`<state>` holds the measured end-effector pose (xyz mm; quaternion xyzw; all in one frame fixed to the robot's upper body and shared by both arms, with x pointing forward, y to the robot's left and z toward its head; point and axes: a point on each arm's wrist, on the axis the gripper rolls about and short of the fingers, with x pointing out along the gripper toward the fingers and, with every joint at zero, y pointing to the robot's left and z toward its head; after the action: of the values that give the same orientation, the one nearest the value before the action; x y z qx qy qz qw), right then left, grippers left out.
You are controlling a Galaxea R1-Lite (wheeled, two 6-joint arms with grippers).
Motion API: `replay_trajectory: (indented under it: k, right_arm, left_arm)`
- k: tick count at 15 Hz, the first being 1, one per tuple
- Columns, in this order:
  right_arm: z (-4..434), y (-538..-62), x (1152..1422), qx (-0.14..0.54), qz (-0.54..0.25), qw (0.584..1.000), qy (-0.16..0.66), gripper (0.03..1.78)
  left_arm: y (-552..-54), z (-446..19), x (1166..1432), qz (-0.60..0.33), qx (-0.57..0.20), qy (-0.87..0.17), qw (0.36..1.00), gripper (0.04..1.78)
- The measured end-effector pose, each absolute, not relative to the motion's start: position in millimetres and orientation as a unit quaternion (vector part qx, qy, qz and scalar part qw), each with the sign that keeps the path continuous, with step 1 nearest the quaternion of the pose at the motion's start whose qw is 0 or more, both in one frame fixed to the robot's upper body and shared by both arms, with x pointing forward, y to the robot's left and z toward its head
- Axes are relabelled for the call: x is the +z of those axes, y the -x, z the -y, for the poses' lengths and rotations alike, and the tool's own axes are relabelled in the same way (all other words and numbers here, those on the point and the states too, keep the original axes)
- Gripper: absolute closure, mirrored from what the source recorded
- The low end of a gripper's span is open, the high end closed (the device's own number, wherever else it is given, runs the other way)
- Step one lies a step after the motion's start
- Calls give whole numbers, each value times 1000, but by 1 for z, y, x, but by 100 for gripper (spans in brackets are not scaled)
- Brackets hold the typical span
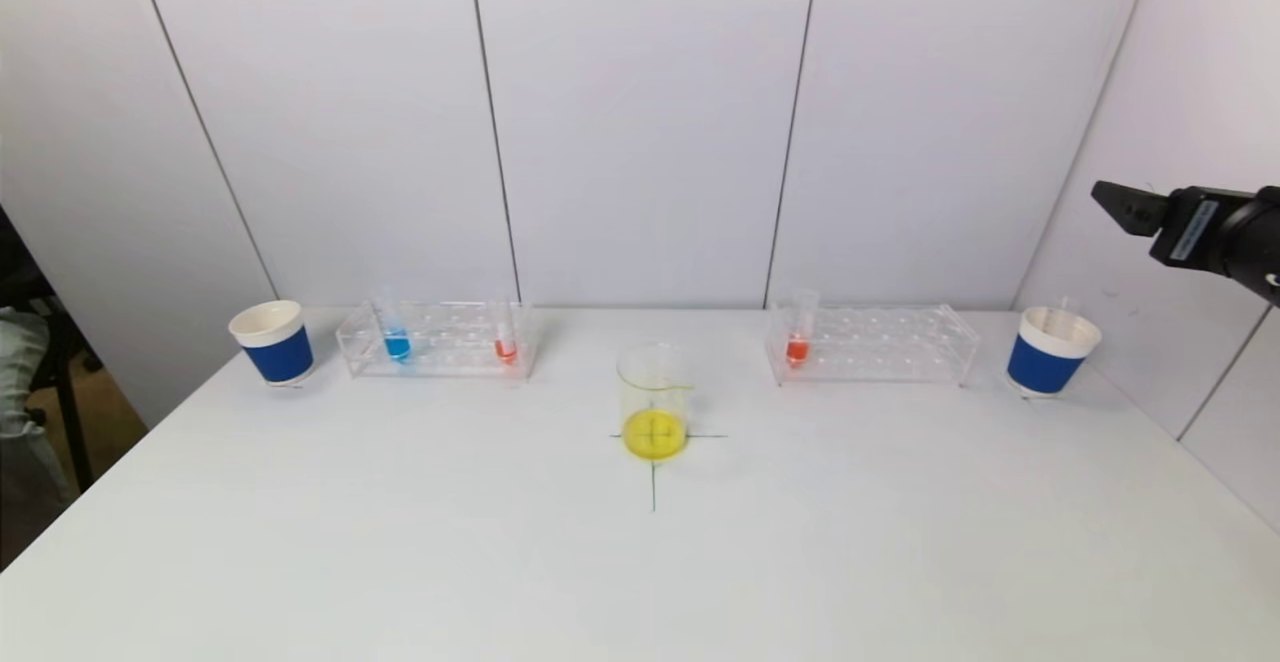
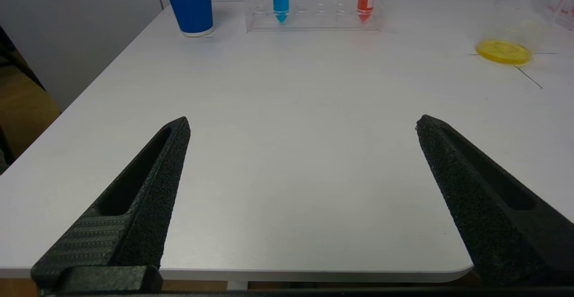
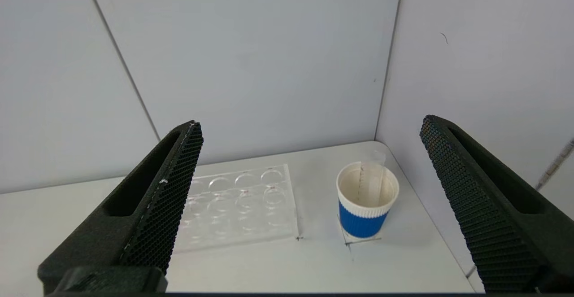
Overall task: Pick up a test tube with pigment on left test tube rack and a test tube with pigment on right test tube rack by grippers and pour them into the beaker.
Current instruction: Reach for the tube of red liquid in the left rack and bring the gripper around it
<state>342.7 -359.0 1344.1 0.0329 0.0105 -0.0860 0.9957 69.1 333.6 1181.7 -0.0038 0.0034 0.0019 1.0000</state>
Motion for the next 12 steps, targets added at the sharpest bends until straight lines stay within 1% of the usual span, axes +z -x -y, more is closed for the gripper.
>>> replay_trajectory:
  k: [3,6,9,12]
  right_arm:
    - [353,-297,1346,-86,7,996,-34,5]
    - [350,-254,1342,-83,27,996,-34,5]
    - [346,-211,1330,-73,34,996,-34,5]
    - [342,-171,1316,-48,20,998,-36,5]
  left_arm:
    - [-69,-334,1182,-3,2,4,1000,6]
    - [-69,-334,1182,-3,2,4,1000,6]
    - [-69,-334,1182,-3,2,4,1000,6]
    - [-69,-334,1182,-3,2,4,1000,6]
